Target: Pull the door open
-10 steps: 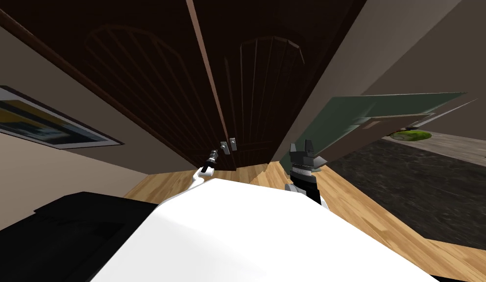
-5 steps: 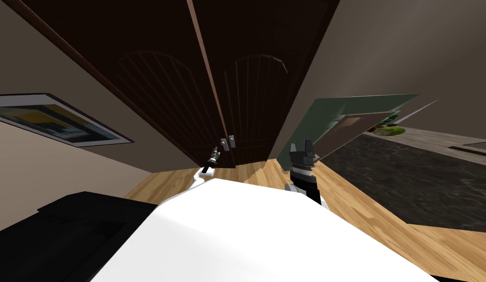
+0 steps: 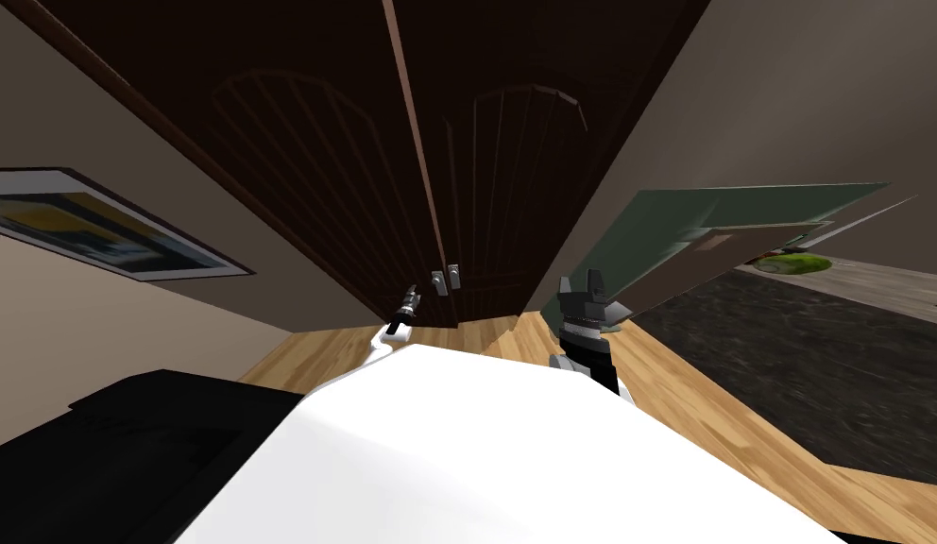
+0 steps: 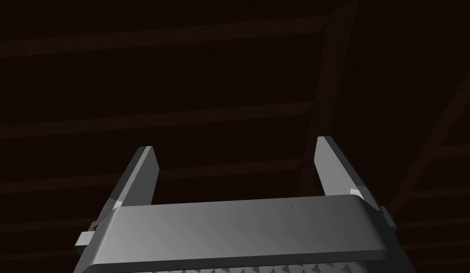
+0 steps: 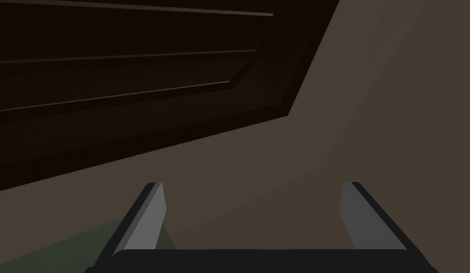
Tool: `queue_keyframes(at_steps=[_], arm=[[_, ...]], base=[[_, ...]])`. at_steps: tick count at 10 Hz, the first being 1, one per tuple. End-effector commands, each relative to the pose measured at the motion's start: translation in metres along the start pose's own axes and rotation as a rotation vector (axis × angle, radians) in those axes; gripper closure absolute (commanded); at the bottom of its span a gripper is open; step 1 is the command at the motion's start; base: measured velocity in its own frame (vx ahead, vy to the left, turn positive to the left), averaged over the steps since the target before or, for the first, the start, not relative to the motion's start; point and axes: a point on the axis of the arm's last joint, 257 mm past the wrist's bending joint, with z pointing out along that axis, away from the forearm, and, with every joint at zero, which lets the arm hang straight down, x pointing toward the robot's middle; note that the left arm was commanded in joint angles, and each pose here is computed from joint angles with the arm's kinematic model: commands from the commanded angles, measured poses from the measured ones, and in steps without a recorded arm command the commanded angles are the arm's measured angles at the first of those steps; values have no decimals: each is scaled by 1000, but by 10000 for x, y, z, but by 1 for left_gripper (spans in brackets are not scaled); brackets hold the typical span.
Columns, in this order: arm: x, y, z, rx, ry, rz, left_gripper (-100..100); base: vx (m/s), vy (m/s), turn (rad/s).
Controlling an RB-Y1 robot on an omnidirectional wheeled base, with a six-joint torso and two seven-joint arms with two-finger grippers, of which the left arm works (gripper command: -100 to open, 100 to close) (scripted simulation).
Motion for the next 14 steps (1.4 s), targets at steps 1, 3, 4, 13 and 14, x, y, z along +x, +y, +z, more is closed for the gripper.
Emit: queue_keyframes(at_steps=[1, 3, 4, 13, 14], arm=[[40, -26, 35, 7, 3, -2, -100], [218, -119, 122, 31, 28, -13, -100], [163, -102, 97, 25, 21, -10, -100], [187, -50, 19, 11, 42, -4, 100], [231, -55, 4, 12, 57, -3, 100]], base=[[210, 4, -77], [216, -114, -158], [89, -55, -20], [-66, 27, -13], [-200, 47, -68]])
